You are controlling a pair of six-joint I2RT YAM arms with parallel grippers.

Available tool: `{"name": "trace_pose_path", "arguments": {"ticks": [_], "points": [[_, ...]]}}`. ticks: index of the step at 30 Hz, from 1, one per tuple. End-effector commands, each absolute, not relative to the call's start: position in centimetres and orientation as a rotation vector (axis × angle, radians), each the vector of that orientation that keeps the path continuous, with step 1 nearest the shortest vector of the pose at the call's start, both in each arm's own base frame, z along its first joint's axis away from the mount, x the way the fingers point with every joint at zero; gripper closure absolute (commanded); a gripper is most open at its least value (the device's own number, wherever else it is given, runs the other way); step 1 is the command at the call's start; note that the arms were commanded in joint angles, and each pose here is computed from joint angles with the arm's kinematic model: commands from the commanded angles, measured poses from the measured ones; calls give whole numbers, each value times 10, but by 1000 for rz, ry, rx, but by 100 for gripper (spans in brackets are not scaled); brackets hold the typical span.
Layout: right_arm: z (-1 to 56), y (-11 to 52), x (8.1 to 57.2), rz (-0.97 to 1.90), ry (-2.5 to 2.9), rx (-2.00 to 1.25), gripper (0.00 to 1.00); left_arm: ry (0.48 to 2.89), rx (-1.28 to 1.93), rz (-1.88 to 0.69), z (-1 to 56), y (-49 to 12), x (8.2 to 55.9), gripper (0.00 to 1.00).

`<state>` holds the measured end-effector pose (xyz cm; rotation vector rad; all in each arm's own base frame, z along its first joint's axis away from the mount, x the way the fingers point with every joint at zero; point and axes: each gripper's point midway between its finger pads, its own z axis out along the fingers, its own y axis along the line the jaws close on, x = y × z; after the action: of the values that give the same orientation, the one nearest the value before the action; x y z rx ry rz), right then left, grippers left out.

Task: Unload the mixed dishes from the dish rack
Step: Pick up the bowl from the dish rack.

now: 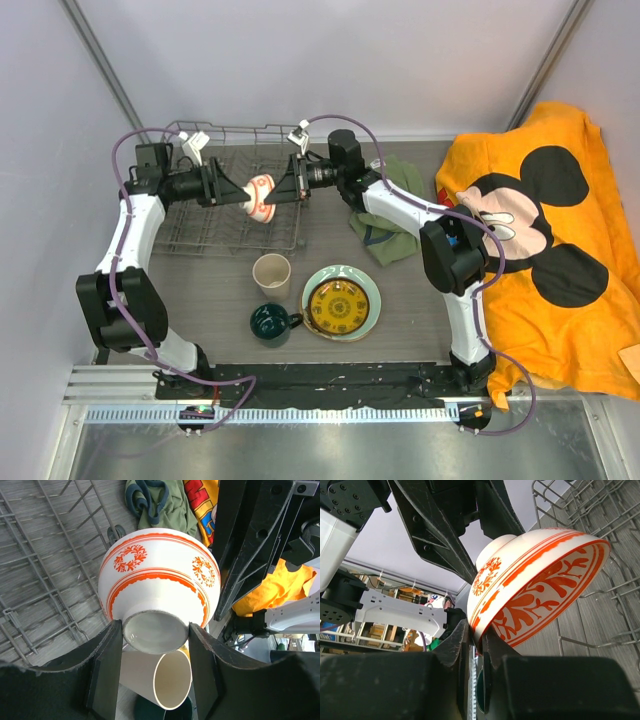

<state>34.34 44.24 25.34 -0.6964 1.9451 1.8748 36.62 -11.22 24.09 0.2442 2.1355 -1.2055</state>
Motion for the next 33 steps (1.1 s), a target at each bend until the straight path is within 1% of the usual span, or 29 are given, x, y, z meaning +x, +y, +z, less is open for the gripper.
{"name": "trace_pose_path", "arguments": {"ticks": [1, 2, 3, 6, 9, 10, 12, 13, 15, 16, 19, 26, 33], "points": [[290, 455, 327, 1897, 1791, -823, 92, 2063, 318, -1204, 258, -121, 363, 82], [292, 455, 327, 1895, 1783, -827, 95, 2063, 319, -1199, 257, -120, 364, 78], [293, 455, 326, 1894, 1782, -828, 99, 2065, 319, -1199, 256, -120, 364, 77], [293, 455, 325, 1896, 1784, -831, 99, 2068, 319, -1195, 254, -120, 364, 69], [295, 454, 325, 1894, 1778, -835, 99, 2069, 319, -1191, 254, -120, 364, 59], [296, 453, 325, 1894, 1778, -835, 99, 2069, 321, -1189, 254, -120, 364, 52], [297, 453, 324, 1892, 1773, -840, 99, 2069, 323, -1185, 253, -119, 364, 45], [299, 452, 324, 1892, 1771, -841, 99, 2073, 322, -1175, 252, -119, 365, 36], [301, 452, 324, 1885, 1766, -843, 99, 2083, 321, -1165, 250, -118, 365, 29], [302, 450, 324, 1882, 1765, -843, 99, 2086, 321, -1147, 249, -115, 366, 21], [304, 449, 324, 1877, 1760, -844, 99, 2099, 317, -1133, 245, -113, 367, 12], [303, 447, 325, 1862, 1768, -843, 99, 2110, 287, -1100, 242, -101, 372, 7], [302, 443, 331, 1720, 1793, -889, 99, 2114, 288, -964, 259, -81, 380, 4]]}}
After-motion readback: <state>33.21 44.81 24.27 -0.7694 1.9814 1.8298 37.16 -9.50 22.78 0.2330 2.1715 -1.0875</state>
